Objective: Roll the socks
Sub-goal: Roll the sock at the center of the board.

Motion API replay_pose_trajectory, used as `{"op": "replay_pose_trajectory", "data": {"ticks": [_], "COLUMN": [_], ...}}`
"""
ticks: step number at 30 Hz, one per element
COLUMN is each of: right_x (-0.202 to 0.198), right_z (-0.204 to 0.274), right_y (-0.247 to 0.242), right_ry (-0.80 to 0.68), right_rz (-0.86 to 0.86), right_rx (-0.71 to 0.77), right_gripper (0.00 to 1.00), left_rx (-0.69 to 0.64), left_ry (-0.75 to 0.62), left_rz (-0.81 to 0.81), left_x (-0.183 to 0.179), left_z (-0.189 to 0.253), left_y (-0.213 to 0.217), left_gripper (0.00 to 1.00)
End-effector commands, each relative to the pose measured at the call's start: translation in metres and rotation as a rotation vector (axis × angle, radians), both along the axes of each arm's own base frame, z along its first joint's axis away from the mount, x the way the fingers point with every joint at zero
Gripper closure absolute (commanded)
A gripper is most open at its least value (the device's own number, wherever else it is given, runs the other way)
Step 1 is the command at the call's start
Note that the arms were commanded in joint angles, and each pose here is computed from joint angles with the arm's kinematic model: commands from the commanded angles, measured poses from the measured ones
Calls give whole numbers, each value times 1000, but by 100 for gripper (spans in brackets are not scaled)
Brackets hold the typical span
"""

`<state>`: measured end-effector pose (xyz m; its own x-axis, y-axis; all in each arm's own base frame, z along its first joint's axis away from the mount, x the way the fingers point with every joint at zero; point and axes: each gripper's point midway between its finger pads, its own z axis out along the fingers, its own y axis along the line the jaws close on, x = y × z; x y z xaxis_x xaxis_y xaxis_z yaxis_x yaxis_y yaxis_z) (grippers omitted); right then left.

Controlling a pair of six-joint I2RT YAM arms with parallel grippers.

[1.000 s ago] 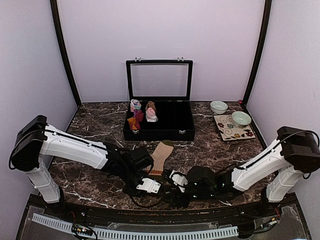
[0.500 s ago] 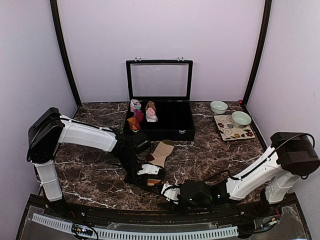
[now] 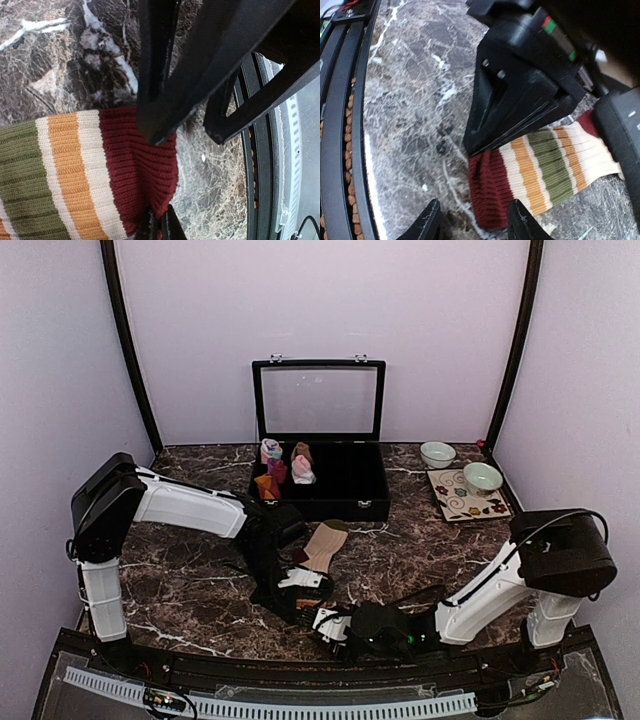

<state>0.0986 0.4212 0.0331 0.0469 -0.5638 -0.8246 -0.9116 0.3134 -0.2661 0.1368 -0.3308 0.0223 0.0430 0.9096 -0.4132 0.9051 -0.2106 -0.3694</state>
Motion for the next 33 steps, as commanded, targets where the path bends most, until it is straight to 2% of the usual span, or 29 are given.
{"op": "replay_pose_trajectory", "data": {"ticks": [1,6,15,21,24,28,31,33], "right_x": [9,9,11,21,20,18,14,10], "right_z": [16,11,-9,-7,-14,-19,-20,-23], "right_y": [7,11,10,20,23,19,15,13], "right_ry": [-32,-6,6,-6,9,39,86,122], "right_rz": [15,69,88,70,82,74,70,71], "right_rx": [69,52,3,24,6,-7,0,8], "right_gripper": [57,69,70,72,80,98,100,100], "left_rx": [45,36,49,49,52,50,46,40], "left_ry": [50,89,127,136,141,135,109,71], "left_rz": [-18,-2,-8,-6,-2,3,16,34], "left_x": [-4,-1,-3,-3,-3,-1,3,7], "left_z": [1,10,9,10,11,12,13,15], "left_y": [10,7,8,9,10,12,13,14], "left_gripper": [100,100,100,100,100,100,99,88]}}
